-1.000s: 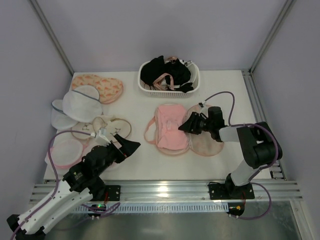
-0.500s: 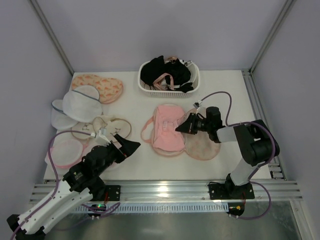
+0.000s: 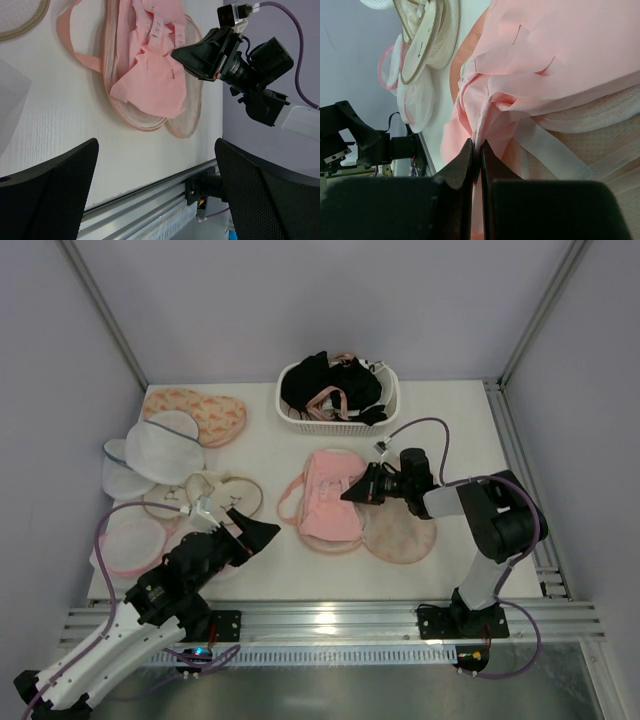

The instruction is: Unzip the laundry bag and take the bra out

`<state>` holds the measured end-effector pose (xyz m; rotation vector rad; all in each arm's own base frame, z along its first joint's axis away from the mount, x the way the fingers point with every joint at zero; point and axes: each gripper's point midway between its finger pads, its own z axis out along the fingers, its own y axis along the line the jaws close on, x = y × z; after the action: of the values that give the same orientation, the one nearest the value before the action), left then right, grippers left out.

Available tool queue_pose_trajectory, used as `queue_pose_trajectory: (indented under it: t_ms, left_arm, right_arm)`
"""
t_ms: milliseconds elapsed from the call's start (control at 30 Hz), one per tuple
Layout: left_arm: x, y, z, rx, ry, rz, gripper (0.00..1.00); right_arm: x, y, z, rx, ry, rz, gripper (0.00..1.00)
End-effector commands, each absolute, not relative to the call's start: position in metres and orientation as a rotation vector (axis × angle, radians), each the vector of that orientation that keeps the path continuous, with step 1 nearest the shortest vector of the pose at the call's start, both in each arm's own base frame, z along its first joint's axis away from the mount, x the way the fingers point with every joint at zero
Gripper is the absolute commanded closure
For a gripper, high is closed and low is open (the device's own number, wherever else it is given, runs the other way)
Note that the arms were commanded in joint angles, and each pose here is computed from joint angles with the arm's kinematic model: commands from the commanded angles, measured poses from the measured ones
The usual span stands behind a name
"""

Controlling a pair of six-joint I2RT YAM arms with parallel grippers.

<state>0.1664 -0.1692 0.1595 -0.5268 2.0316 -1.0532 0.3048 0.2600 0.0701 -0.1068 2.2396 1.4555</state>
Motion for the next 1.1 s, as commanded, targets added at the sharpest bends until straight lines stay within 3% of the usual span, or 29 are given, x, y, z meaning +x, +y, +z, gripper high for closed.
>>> queue_pose_trajectory:
  t_ms: [0, 133, 367, 567, 867, 1067]
  left_arm:
    - [0.167, -0.166, 0.159, -0.54, 2.02, -1.045, 0.01]
    - [0.166, -0.164, 0.16, -0.543, 2.015, -1.05, 0.0]
    - [0.165, -0.163, 0.161, -0.546, 2.008, -1.05, 0.01]
    - [0.165, -0.165, 0.162, -0.538, 2.009, -1.06, 0.01]
    - [0.164, -0.167, 0.164, -0.537, 2.011, -1.078, 0.0]
    - [0.163, -0.167, 0.17, -0.533, 2.012, -1.085, 0.0]
  right_arm:
    - [0.319, 0.269, 0.091, -0.163, 2.154, 1.468, 0.96]
    - [0.314, 0.269, 0.115, -0.21, 2.098, 1.478, 0.96]
    - [0.299, 0.269, 0.208, -0.388, 1.869, 1.496, 0.96]
    - [0.321, 0.275, 0.269, -0.46, 1.771, 1.451, 0.96]
    - [0.432, 0.287, 0.348, -0.341, 1.623, 1.332, 0.96]
    - [0.516, 0.298, 0.361, -0.223, 1.542, 1.259, 0.96]
